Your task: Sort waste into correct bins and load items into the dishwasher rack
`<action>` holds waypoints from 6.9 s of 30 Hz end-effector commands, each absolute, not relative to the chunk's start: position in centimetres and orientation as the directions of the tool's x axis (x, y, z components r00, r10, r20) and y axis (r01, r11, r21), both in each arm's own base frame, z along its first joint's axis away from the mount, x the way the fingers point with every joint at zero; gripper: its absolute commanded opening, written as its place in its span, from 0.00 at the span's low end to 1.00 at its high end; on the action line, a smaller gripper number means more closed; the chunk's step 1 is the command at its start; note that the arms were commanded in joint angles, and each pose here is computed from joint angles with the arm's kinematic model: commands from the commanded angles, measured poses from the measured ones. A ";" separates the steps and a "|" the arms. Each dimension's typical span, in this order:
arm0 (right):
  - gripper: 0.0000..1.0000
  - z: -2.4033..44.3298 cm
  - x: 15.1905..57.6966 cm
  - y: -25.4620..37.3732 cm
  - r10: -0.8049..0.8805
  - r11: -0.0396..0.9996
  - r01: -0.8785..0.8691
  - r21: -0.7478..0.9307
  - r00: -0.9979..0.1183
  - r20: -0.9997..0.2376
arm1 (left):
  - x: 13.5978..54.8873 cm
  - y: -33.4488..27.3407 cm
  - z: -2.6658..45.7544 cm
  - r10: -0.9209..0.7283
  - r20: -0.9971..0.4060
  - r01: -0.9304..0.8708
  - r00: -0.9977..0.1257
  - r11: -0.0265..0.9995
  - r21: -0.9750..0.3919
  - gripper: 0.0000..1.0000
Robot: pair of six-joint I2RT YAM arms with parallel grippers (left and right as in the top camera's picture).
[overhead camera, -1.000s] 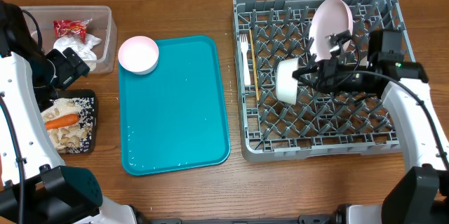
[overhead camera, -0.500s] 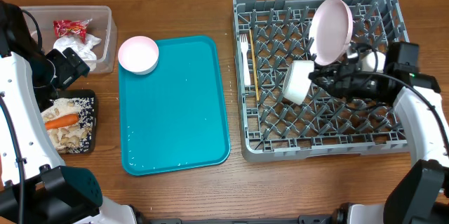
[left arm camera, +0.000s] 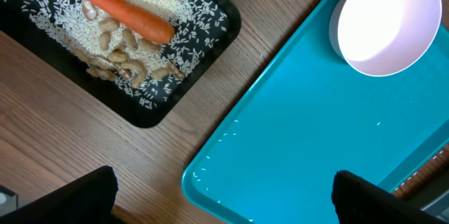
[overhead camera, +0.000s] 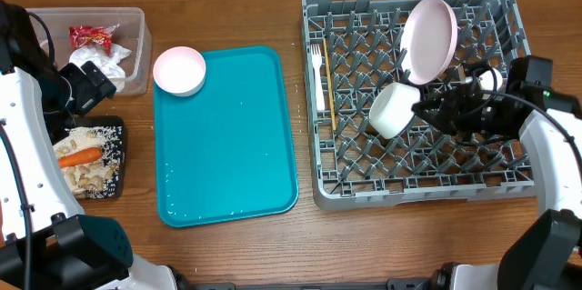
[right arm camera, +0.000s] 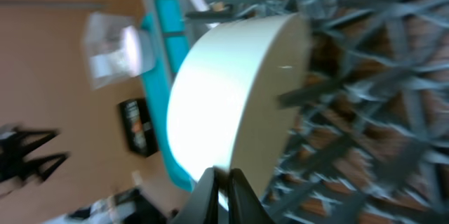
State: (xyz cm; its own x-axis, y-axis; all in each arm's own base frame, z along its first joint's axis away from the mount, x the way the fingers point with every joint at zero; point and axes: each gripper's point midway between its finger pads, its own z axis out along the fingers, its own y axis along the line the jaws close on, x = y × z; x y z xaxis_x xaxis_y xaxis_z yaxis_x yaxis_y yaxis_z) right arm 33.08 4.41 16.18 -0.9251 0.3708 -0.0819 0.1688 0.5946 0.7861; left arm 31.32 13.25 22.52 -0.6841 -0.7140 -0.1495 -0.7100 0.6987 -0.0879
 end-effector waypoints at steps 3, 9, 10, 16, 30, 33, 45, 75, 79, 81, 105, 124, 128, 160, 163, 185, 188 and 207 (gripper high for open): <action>0.10 17.2 33.5 -1.2 0.434 0.811 0.316 0.492 -0.889 -0.145 | 31.3 13.3 22.9 -0.704 -0.164 -0.702 -0.690 0.707 -0.085 1.00; 0.21 19.7 32.3 -3.7 0.499 0.834 0.428 0.348 -0.854 -0.146 | 31.3 13.3 22.9 -0.704 -0.164 -0.702 -0.690 0.707 -0.085 1.00; 0.23 20.1 32.1 -3.7 0.501 0.834 0.433 0.343 -0.854 -0.141 | 31.3 13.3 22.9 -0.704 -0.164 -0.702 -0.690 0.707 -0.085 1.00; 0.33 21.8 31.2 -3.0 0.490 0.839 0.419 0.346 -0.859 -0.149 | 31.4 13.4 22.9 -0.704 -0.165 -0.702 -0.690 0.707 -0.085 1.00; 0.37 19.0 32.9 4.5 0.227 0.938 0.167 0.303 -0.958 -0.175 | 31.4 13.3 22.9 -0.704 -0.165 -0.702 -0.690 0.707 -0.085 1.00; 0.23 16.8 33.2 4.9 0.225 0.955 0.187 0.230 -0.963 -0.150 | 31.4 13.3 22.9 -0.704 -0.165 -0.702 -0.690 0.707 -0.085 1.00; 0.14 12.2 34.2 3.0 0.237 0.972 0.236 0.018 -0.967 -0.092 | 31.4 13.3 22.9 -0.704 -0.165 -0.702 -0.690 0.707 -0.085 1.00; 1.00 27.3 33.6 14.8 0.132 0.707 -0.066 0.704 -0.966 -0.223 | 31.4 13.3 22.9 -0.704 -0.165 -0.702 -0.690 0.707 -0.085 1.00; 1.00 28.3 33.3 16.1 0.104 0.647 -0.109 0.755 -0.968 -0.229 | 31.4 13.3 22.9 -0.704 -0.165 -0.702 -0.690 0.707 -0.085 1.00; 1.00 27.8 33.5 16.0 0.104 0.678 -0.107 0.727 -0.965 -0.239 | 31.4 13.3 22.9 -0.704 -0.165 -0.702 -0.690 0.707 -0.085 1.00; 1.00 22.6 30.7 4.0 0.511 0.857 0.510 0.074 -0.821 -0.255 | 31.8 13.5 22.9 -0.705 -0.182 -0.702 -0.685 0.706 -0.093 1.00; 1.00 22.6 30.7 4.0 0.511 0.857 0.510 0.074 -0.821 -0.255 | 37.3 2.6 26.7 -0.485 -0.179 -0.288 -0.856 0.734 -0.615 1.00; 1.00 22.6 30.7 4.0 0.511 0.857 0.510 0.074 -0.821 -0.255 | 39.2 -0.6 26.0 -0.302 -0.320 -0.128 -0.898 0.875 -0.466 1.00; 1.00 22.6 30.7 4.0 0.511 0.857 0.510 0.074 -0.821 -0.255 | 52.2 1.9 11.2 -0.253 -0.463 -0.298 -0.850 0.954 0.026 0.04; 1.00 22.6 30.7 4.0 0.511 0.857 0.510 0.074 -0.821 -0.255 | 52.4 1.9 8.7 -0.254 -0.431 -0.298 -0.866 0.954 0.037 0.04; 1.00 22.6 30.7 4.0 0.511 0.857 0.510 0.074 -0.821 -0.255 | 50.8 1.8 3.5 -0.241 -0.300 -0.276 -0.923 0.958 0.080 0.04; 1.00 22.6 30.7 4.0 0.511 0.857 0.510 0.074 -0.821 -0.255 | 49.9 1.3 3.2 -0.237 -0.258 -0.264 -0.937 0.961 0.076 0.04; 1.00 22.6 30.7 4.0 0.511 0.857 0.510 0.074 -0.821 -0.255 | 44.5 -7.6 2.5 -0.094 -0.010 -0.092 -0.996 0.990 -0.109 0.04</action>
